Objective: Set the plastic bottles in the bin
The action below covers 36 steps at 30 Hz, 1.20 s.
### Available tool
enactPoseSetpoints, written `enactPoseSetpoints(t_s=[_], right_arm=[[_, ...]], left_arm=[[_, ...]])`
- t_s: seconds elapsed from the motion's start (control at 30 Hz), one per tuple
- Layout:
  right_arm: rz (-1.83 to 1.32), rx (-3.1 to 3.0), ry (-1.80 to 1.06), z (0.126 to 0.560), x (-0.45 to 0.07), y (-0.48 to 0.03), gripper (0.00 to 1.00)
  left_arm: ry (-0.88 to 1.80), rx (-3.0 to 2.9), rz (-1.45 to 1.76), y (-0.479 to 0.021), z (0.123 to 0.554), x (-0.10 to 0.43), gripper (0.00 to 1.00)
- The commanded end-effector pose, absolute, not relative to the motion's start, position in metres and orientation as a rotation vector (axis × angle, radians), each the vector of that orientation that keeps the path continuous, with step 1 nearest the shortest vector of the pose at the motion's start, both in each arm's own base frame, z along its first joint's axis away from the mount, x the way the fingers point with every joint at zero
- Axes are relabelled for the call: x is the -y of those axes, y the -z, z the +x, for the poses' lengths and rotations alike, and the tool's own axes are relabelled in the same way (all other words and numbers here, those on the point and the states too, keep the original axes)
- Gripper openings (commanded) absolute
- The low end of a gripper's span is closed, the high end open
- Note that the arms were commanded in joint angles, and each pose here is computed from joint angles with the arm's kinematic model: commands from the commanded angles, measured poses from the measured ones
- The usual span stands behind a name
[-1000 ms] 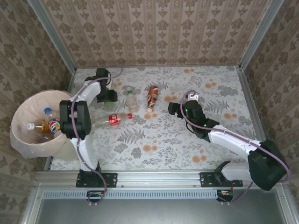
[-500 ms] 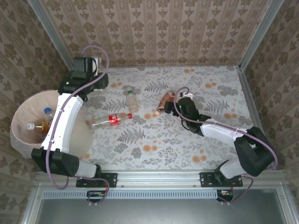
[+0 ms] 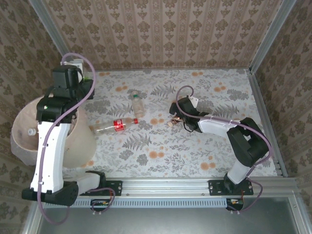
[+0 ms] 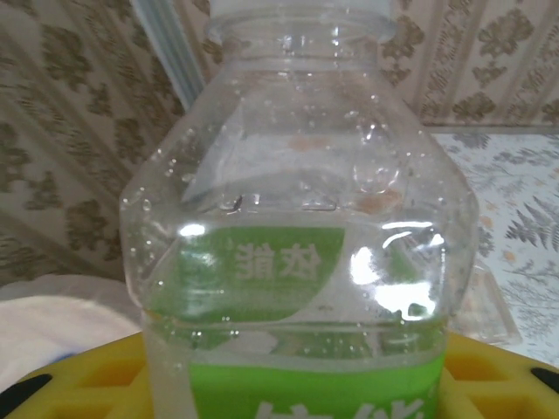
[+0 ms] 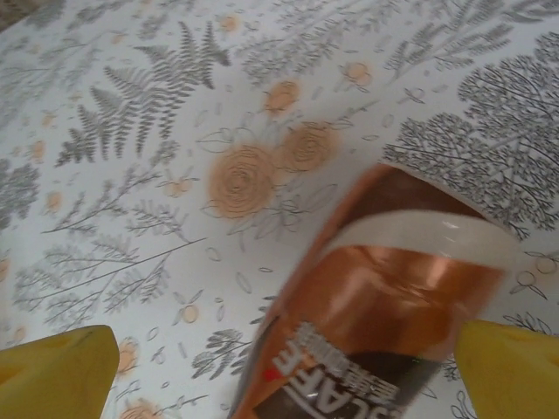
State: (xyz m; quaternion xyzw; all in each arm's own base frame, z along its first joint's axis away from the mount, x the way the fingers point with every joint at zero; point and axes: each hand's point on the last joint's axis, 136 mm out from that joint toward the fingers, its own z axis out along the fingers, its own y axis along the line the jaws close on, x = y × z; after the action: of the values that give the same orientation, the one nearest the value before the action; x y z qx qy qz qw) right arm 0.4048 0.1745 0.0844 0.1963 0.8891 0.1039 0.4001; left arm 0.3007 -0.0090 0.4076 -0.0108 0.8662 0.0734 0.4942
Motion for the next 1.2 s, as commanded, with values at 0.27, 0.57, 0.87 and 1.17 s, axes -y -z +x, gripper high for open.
enactPoseSetpoints(t_s=[0.27,0.57,0.87,1.17], right_arm=[[0.694,-2.237,-0.172,0.404,-0.152,-0.061,1.00],[0.670,-2.265,-0.180,0.409,-0.153,-0.056,1.00],[0.659,-2.261,-0.181,0.411,-0.148,-0.060,1.00],[0.593,-2.307,-0.150,0.414,-0.150,-0.052,0.99]], left_arm=[[-0.474,-2.002,-0.207,-0.446,0.245,-0.057,0.53],[-0.808,-2.024,-0.534,-0.430,0.207,-0.133,0.53],[-0.757,-2.174,-0.782,-0.369,0.201,-0.184,0.53],[-0.800,-2.273,-1.006,-0.324,0.185,-0.217,0.74]])
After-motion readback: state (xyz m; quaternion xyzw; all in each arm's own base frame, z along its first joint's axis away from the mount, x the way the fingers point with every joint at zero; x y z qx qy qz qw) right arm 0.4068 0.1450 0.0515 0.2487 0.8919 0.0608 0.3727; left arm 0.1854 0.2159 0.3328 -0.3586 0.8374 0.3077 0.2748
